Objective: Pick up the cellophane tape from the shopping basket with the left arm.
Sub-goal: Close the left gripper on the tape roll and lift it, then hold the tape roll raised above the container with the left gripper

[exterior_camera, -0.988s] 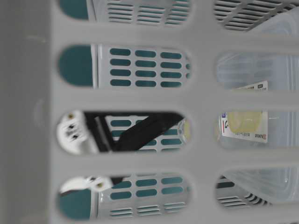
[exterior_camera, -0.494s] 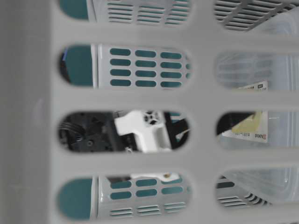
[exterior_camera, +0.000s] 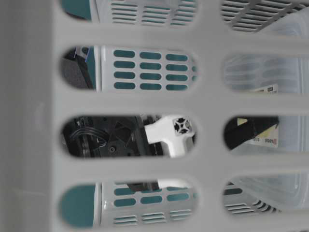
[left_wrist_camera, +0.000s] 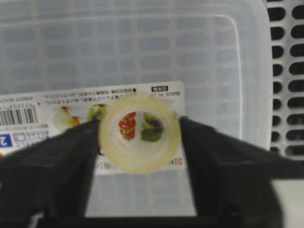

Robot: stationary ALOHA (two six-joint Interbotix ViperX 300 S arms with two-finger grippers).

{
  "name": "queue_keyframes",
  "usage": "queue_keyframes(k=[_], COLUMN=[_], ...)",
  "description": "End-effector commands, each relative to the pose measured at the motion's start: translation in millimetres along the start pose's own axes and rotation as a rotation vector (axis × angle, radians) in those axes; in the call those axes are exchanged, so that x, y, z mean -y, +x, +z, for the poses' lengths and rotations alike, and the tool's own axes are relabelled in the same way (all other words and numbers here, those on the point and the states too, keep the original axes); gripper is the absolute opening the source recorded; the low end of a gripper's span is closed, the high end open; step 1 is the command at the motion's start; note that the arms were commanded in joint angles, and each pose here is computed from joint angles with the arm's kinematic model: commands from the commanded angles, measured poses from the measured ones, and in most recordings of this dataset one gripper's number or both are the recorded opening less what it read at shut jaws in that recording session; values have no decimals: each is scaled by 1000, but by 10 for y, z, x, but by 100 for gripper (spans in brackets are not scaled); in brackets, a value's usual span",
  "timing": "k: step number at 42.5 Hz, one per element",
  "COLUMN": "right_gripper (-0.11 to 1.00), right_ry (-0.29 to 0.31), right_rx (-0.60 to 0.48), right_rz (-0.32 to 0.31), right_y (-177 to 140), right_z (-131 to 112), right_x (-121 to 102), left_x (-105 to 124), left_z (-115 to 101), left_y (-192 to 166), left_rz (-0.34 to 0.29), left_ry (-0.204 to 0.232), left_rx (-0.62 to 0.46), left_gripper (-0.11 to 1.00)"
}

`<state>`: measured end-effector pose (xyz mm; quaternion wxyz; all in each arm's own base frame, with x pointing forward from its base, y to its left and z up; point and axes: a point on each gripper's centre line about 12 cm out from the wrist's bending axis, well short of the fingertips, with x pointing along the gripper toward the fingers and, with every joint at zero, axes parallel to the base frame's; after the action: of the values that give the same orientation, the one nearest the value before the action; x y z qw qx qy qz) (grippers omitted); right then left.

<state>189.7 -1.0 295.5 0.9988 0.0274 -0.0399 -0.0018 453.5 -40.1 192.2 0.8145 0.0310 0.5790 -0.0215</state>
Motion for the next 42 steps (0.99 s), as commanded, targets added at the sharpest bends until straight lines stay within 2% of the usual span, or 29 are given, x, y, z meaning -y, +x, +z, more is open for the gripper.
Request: queue_keyframes(k=[1,10,28,33,42], right_gripper=[77,77,77,77,77], right_ry=[1,2,5,3,13], right_rx=[12,21,44,47,47], right_rz=[0,1,2,2,8], right_y=[8,-10,-40,-45,-45], right_z=[36,51,103,109,109], right_x=[-1,-2,-5,-6,-16], left_x=[9,-7,-59,-64,-56], left_z=[34,132,336,367,388], left_y=[-78,-387,-1804,-1946,-1938], left_rz=[1,1,6,6,5], left_ry=[6,1,-19,-24,-29], left_rx=[23,80,138,143,144], left_gripper=[49,50,50,50,50])
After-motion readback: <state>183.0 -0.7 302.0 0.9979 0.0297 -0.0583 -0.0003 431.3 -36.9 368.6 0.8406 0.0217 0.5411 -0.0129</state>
